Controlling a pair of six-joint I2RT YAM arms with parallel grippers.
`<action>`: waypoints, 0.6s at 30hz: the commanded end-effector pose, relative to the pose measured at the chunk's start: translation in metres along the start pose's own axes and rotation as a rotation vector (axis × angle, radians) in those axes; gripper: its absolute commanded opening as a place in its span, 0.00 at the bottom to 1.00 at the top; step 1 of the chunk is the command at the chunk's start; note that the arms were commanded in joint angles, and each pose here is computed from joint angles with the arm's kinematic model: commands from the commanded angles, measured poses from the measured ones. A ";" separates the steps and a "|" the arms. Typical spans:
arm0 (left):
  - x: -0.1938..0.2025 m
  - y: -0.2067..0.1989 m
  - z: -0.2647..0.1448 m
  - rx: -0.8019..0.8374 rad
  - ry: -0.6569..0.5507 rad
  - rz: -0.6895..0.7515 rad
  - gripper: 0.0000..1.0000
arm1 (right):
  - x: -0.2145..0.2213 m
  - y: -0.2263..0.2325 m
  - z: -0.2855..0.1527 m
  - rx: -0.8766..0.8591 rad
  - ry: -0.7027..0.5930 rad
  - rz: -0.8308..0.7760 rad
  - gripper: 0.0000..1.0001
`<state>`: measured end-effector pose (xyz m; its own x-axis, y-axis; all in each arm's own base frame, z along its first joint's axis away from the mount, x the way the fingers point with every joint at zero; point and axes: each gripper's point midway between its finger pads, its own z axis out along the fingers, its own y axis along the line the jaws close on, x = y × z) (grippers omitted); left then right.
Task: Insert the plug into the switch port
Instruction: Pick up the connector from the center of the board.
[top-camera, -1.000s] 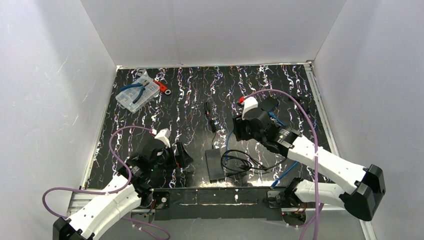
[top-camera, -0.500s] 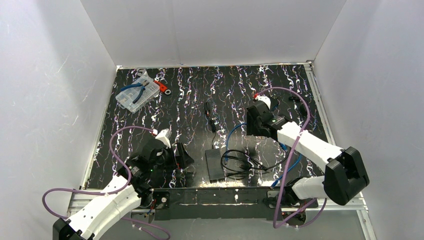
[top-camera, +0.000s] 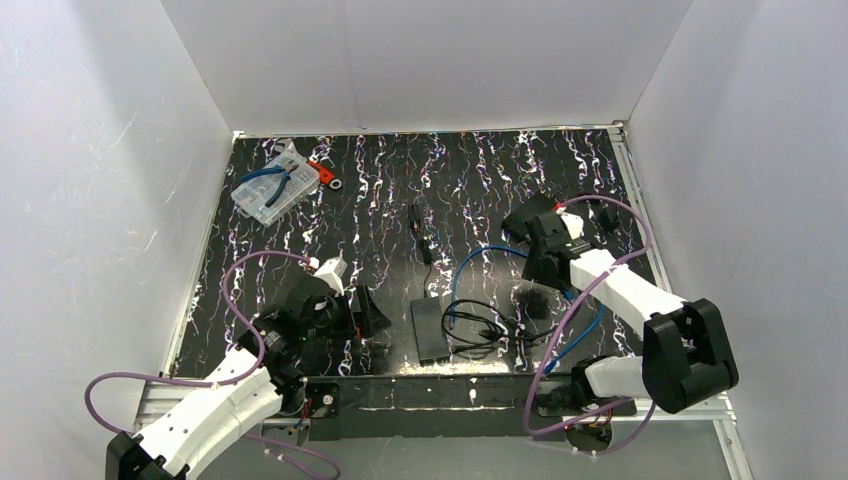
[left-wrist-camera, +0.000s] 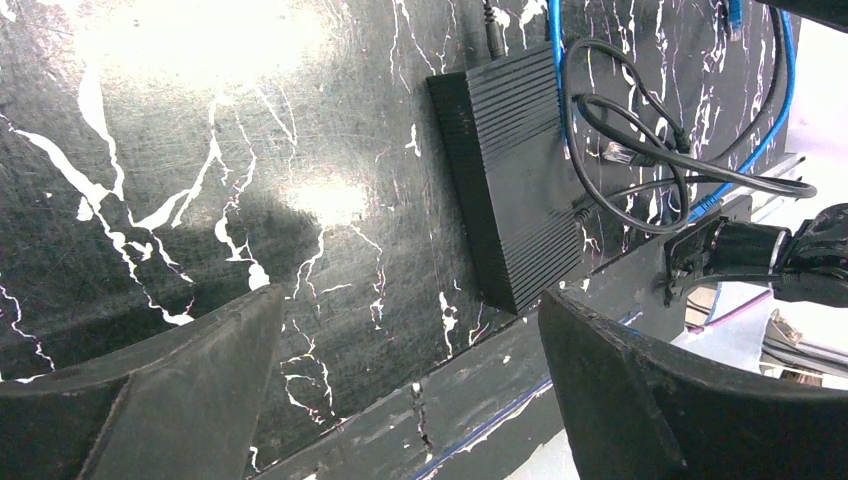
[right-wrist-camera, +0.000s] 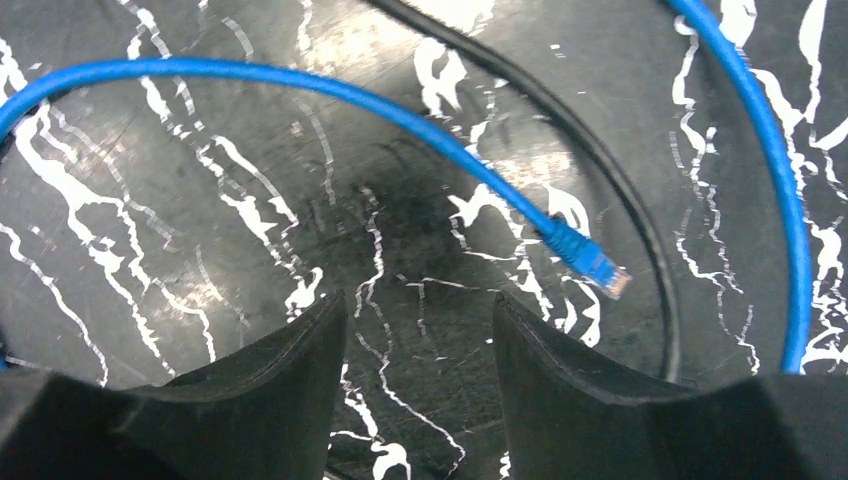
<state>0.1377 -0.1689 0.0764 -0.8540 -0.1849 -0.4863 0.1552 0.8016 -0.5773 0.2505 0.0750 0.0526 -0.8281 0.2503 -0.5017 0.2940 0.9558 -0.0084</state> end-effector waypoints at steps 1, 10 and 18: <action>0.003 -0.003 0.001 0.022 0.015 0.019 0.98 | -0.011 -0.018 0.001 0.038 -0.036 0.100 0.61; 0.004 -0.004 0.001 0.032 0.019 0.019 0.98 | -0.015 -0.031 0.015 0.023 0.023 0.207 0.61; 0.005 -0.005 0.001 0.037 0.024 0.018 0.98 | -0.012 -0.031 0.029 0.044 0.096 0.215 0.60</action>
<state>0.1368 -0.1734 0.0791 -0.8553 -0.1784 -0.4864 0.1741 0.7854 -0.5941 0.2498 0.0326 0.0295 -0.7966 0.4417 -0.4127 0.4803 0.8770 0.0116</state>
